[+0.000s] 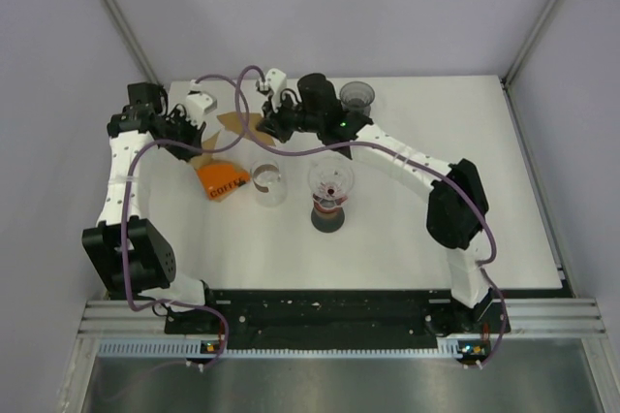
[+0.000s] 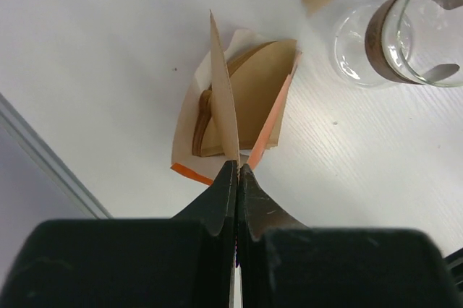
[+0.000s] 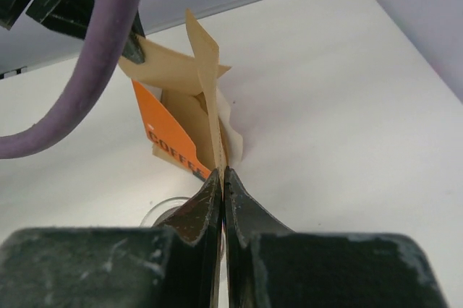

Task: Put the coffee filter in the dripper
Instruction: Place the coffee filter at the coffee filter holder.

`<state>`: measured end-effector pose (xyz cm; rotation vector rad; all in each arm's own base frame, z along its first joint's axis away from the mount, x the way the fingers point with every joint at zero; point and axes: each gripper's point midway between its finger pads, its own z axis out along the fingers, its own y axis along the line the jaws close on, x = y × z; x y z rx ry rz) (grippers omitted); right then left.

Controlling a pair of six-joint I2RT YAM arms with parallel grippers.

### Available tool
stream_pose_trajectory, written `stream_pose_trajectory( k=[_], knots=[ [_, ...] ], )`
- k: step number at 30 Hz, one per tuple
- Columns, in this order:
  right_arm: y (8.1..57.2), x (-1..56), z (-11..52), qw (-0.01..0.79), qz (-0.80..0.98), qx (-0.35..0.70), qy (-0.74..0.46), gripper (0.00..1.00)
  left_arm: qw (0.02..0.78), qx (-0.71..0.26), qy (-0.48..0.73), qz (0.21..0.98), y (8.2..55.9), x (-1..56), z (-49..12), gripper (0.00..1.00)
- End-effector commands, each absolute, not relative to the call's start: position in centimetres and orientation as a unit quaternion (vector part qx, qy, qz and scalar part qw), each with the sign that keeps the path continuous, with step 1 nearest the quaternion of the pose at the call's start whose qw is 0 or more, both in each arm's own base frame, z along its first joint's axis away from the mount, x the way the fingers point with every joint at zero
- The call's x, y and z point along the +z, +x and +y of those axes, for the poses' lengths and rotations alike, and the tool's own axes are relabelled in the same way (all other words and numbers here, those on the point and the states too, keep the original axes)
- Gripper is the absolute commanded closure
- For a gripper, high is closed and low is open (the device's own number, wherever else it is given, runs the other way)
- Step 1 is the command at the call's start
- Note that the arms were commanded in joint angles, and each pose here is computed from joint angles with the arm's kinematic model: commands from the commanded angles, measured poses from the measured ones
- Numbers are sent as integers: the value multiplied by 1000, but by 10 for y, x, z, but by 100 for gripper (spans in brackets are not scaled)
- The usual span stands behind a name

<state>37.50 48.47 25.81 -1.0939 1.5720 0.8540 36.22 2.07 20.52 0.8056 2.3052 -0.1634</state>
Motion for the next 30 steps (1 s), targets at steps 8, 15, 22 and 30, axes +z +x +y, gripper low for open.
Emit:
stream_pose_trajectory(
  k=[8, 15, 22, 30],
  knots=[
    [377, 312, 447, 557, 618, 328, -447, 100, 318, -109, 341, 878, 367, 197, 11, 100],
    [375, 311, 445, 557, 618, 330, -446, 100, 327, -99, 342, 875, 368, 203, 13, 86],
    [372, 314, 444, 558, 614, 335, -447, 100, 348, -116, 353, 861, 356, 217, 1, 90],
    [369, 314, 442, 558, 614, 335, -447, 100, 359, -98, 353, 858, 354, 227, 4, 90]
  ],
)
